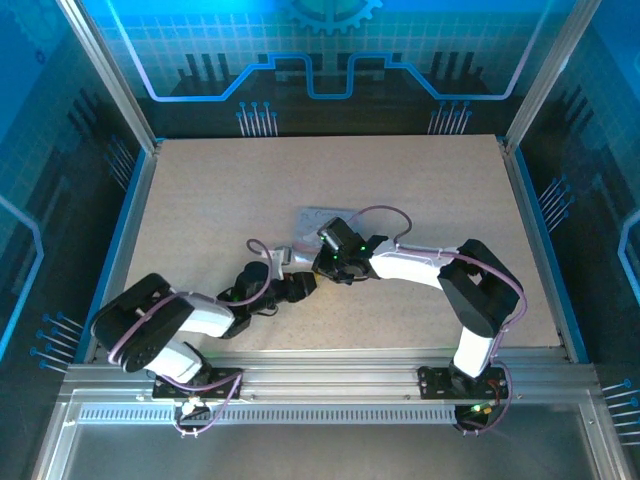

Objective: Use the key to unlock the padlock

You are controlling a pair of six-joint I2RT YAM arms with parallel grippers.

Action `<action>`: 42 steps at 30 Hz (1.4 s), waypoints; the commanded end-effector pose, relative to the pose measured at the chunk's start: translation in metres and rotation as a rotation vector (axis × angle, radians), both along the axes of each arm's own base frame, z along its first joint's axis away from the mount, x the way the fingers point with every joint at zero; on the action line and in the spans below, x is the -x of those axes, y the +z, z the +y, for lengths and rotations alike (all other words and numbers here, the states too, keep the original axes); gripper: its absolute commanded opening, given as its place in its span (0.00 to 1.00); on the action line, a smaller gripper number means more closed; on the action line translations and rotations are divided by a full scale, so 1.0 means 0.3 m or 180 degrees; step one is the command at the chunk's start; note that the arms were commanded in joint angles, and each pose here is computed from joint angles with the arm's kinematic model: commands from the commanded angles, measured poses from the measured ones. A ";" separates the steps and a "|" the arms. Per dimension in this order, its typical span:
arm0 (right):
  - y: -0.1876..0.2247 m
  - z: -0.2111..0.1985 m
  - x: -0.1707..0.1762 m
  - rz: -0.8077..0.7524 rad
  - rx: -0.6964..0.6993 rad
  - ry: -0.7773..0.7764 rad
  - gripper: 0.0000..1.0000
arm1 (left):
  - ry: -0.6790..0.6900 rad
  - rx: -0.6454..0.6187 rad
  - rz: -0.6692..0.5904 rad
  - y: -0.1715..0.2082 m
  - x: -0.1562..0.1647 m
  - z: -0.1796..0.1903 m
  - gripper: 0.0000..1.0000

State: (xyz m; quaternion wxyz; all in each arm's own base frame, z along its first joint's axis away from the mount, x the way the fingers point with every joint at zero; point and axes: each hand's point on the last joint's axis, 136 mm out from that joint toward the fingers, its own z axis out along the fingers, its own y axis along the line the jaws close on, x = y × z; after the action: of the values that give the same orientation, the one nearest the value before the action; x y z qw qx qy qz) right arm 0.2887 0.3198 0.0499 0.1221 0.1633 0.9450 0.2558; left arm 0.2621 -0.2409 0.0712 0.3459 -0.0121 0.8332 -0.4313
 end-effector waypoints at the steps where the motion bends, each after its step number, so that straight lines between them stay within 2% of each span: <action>1: 0.015 -0.010 0.009 -0.0003 -0.0022 0.0013 0.07 | 0.0008 -0.0199 -0.0097 0.024 0.002 0.028 0.53; 9: 0.049 -0.004 0.009 -0.0013 -0.0142 0.0070 0.07 | -0.0208 -0.0100 0.0102 0.054 0.028 0.062 0.54; 14: 0.068 -0.006 0.010 0.0006 -0.0223 0.0093 0.07 | -0.0417 0.0111 0.0107 0.082 0.039 0.038 0.55; 17: 0.077 -0.007 0.012 0.0010 -0.0275 0.0095 0.07 | -0.0474 0.0283 0.0091 0.100 0.037 0.021 0.52; 29: 0.081 -0.010 0.013 0.0054 -0.0363 0.0092 0.07 | -0.0294 0.0683 0.0208 0.067 -0.012 -0.001 0.33; 42: 0.080 -0.005 0.009 0.0078 -0.0396 0.0094 0.07 | -0.0194 0.0643 0.0275 -0.001 -0.017 -0.010 0.31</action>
State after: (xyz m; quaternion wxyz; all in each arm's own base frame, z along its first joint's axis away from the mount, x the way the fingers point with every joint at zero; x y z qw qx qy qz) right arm 0.2809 0.3156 0.0616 0.0897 0.1603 0.9386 0.2922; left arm 0.2678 -0.2434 0.0700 0.2830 -0.0401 0.8054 -0.5193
